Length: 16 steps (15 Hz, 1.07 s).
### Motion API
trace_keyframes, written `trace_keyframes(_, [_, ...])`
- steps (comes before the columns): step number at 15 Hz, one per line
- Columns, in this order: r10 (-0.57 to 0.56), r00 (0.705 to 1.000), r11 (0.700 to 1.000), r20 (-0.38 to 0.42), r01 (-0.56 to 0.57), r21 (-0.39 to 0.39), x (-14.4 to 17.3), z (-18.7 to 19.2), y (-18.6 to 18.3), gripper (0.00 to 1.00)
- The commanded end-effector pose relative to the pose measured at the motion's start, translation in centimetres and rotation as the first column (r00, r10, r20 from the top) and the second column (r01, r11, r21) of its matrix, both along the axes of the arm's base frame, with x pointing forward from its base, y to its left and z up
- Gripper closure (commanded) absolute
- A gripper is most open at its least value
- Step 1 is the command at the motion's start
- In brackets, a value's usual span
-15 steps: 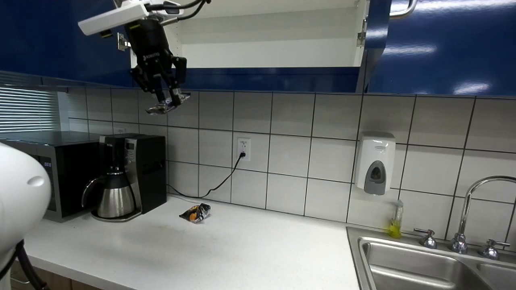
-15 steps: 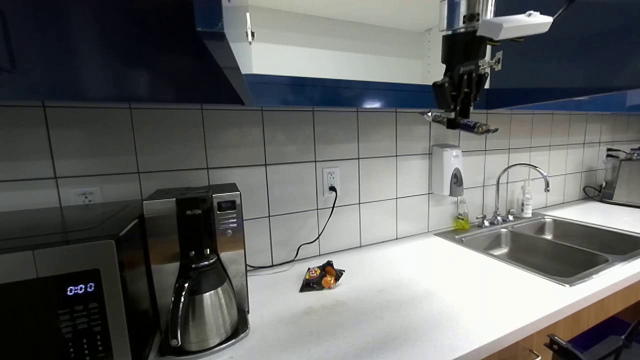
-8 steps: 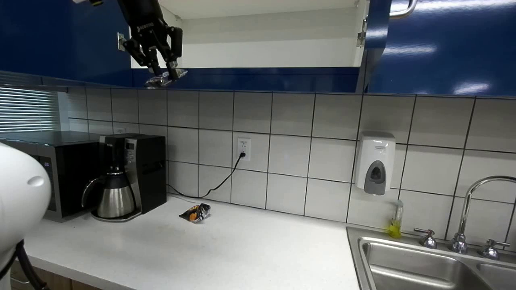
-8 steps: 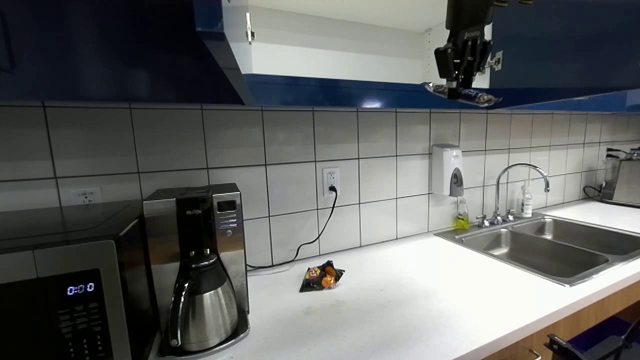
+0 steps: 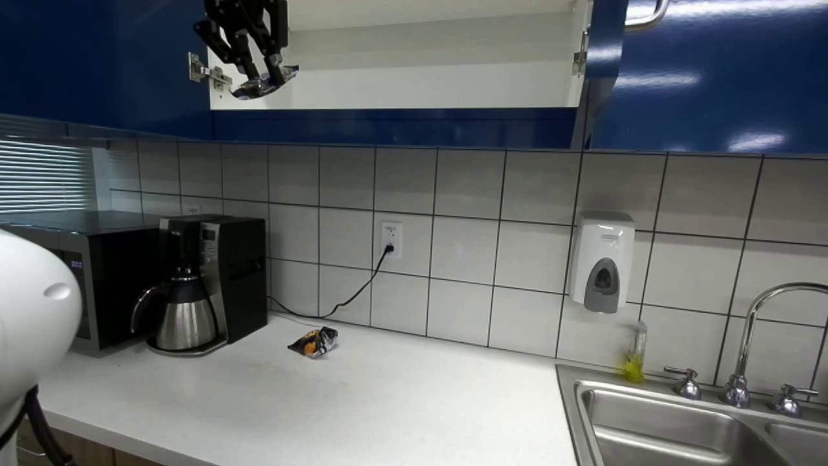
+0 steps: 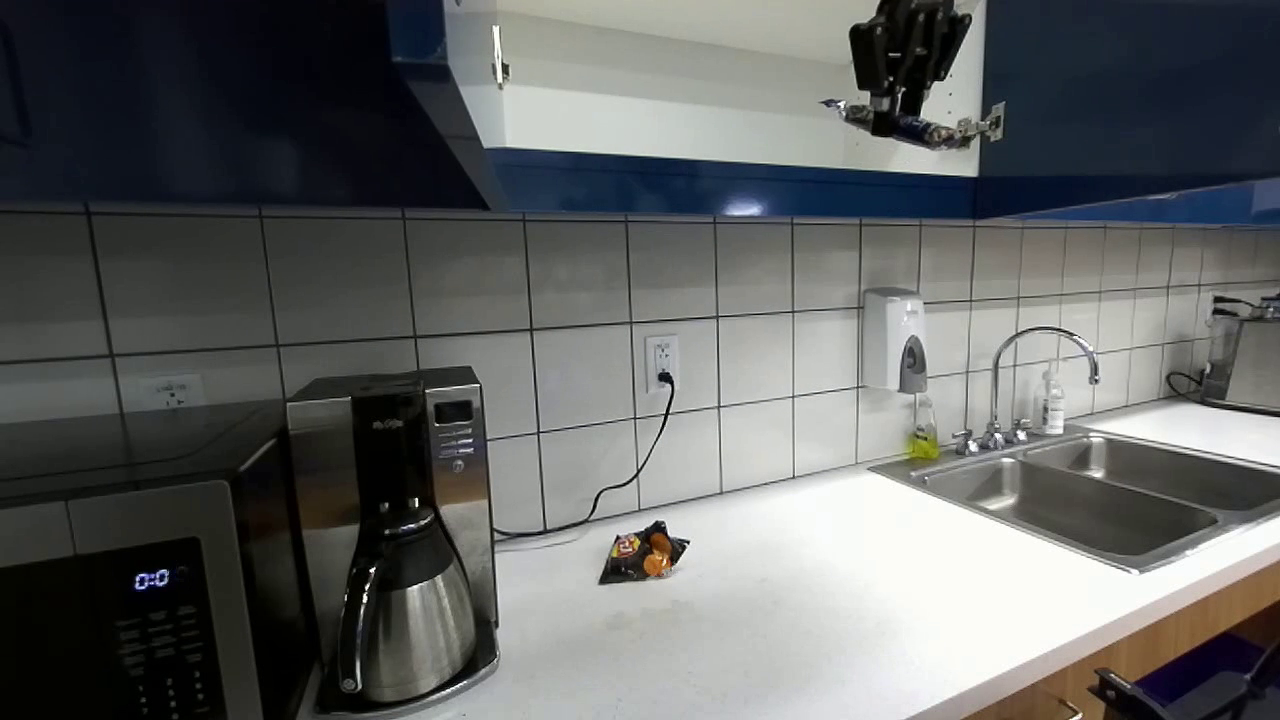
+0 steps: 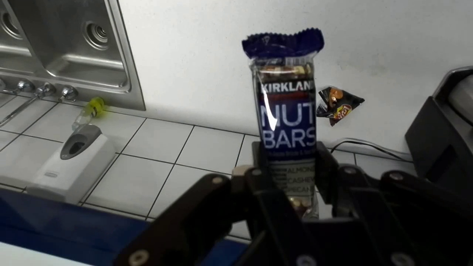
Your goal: Put the chocolate bar inside the cabinet
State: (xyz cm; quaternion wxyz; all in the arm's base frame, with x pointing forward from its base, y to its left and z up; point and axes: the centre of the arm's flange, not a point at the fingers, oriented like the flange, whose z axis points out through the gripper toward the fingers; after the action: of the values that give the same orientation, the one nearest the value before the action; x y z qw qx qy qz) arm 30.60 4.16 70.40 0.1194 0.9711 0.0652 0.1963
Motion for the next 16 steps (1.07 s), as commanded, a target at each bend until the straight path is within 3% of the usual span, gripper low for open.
trace_keyframes(1, [-0.023,1.000,1.000,0.006,0.023,-0.003,2.1,2.9,1.3,0.91])
trace_keyframes(16, [-0.086,0.995,0.996,0.043,0.086,0.007,12.2,5.5,4.5,0.91])
